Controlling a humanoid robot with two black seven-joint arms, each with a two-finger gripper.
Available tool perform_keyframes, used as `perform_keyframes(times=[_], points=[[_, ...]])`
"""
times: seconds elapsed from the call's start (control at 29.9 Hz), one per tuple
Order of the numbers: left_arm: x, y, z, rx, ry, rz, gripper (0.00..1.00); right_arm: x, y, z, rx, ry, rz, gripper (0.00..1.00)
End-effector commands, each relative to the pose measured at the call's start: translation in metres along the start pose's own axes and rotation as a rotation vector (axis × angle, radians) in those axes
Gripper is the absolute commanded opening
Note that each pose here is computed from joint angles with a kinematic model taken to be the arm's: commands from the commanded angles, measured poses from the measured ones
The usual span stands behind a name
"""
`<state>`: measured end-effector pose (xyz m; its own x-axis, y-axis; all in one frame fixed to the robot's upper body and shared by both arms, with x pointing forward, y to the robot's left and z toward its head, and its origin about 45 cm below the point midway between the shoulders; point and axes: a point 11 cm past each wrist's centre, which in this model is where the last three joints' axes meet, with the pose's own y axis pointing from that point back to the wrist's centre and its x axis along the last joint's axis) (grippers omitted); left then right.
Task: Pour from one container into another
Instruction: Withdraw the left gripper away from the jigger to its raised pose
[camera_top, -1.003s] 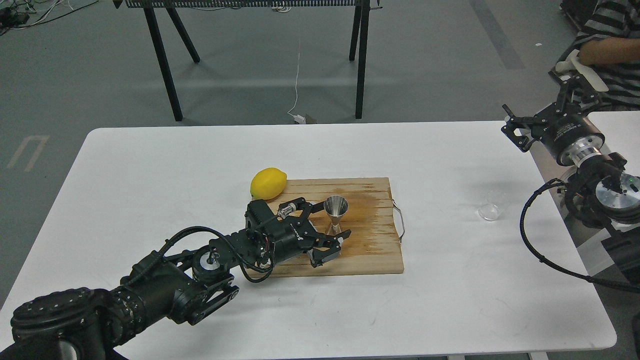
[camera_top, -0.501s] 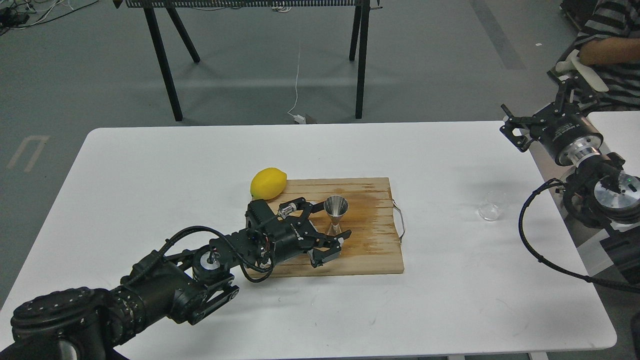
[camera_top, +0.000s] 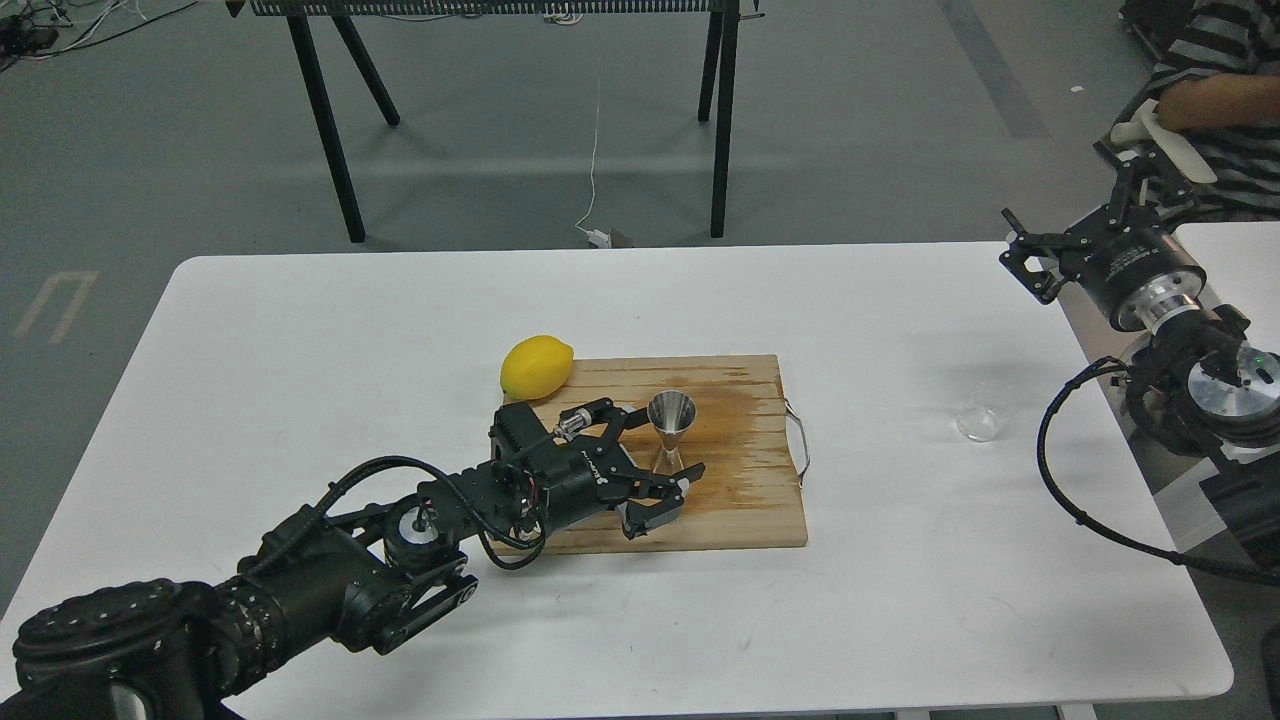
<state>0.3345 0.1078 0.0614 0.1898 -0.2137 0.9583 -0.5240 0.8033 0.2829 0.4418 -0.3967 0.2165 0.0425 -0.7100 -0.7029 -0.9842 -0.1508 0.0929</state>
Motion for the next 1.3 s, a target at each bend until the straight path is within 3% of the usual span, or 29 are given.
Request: perform_keyframes(times=[0.0, 0.4, 0.77, 1.04, 1.27], points=[[-0.003, 0.007, -0.008, 0.016, -0.006, -0.011, 0.87, 0.0, 0.0, 0.001, 0.001, -0.001, -0.001, 0.99], [-0.016, 0.047, -0.031, 0.048, -0.015, -0.047, 0.87, -0.001, 0.0, 0.0, 0.002, -0.002, -0.002, 0.99], [-0.006, 0.111, -0.077, 0.152, -0.036, -0.034, 0.87, 0.0, 0.0, 0.0, 0.008, -0.003, 0.0, 0.99], [0.059, 0.171, -0.141, 0.408, 0.231, 0.232, 0.87, -0.001, -0.001, -0.002, 0.018, -0.011, -0.006, 0.99], [0.101, 0.21, -0.188, 0.523, 0.733, 0.47, 0.87, -0.002, -0.001, 0.001, 0.009, -0.003, -0.008, 0.99]])
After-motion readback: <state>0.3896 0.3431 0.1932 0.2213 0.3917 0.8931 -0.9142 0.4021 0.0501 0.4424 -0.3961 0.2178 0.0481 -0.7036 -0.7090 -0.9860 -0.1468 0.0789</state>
